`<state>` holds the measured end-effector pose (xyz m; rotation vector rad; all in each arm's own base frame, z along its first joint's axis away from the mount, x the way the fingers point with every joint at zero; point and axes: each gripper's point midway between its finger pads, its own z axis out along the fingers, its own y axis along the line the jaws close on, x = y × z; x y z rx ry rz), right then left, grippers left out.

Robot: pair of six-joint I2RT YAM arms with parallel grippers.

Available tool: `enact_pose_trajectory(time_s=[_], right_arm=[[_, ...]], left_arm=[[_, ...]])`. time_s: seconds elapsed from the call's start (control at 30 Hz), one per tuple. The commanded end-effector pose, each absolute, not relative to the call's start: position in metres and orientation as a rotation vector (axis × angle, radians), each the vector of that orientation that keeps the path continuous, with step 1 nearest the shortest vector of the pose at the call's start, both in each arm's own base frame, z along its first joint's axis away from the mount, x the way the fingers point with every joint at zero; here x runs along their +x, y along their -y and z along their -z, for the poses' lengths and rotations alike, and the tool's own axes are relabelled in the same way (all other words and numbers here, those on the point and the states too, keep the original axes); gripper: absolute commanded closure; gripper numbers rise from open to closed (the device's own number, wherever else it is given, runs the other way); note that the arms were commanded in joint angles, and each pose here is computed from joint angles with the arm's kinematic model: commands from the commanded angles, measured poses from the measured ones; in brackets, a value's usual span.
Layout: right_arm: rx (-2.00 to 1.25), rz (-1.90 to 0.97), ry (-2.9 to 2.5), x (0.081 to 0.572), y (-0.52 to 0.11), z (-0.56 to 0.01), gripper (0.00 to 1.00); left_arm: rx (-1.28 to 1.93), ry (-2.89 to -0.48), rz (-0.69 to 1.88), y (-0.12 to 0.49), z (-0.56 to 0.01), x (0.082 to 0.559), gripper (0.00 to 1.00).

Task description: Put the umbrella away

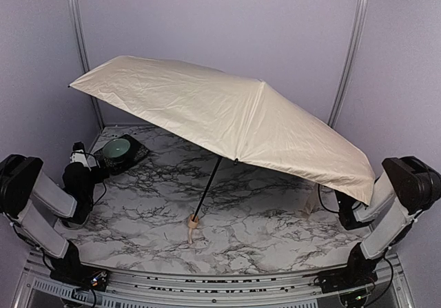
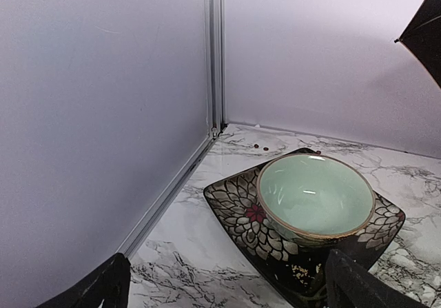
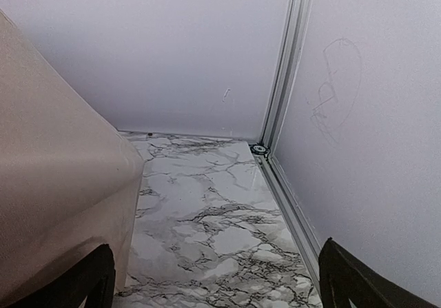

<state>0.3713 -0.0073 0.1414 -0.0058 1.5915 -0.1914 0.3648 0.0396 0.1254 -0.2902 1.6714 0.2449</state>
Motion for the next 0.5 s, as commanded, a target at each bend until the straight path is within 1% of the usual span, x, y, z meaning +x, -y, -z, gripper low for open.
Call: enact_pose_trajectory(time_s=[0.0,0.33,0.47], right_arm=[[0.017,0.18,-1.568,0.377,0.011,-0.149,0.0],[0.015,0.178,-1.57,0.378,0.01,-0.149,0.0],[-0.012,0.169,-1.54,0.37,0.006,-0.155,0.0]], left_arm=[[-0.296,-1.645,-0.252,-0.041,-0.132,0.364,0.01],[-0.29,-1.65,-0.243,-0.041,-0.131,0.365,0.01],[-0.147,-1.655,-0.17,-0.019,-0.135,0.366,0.01]])
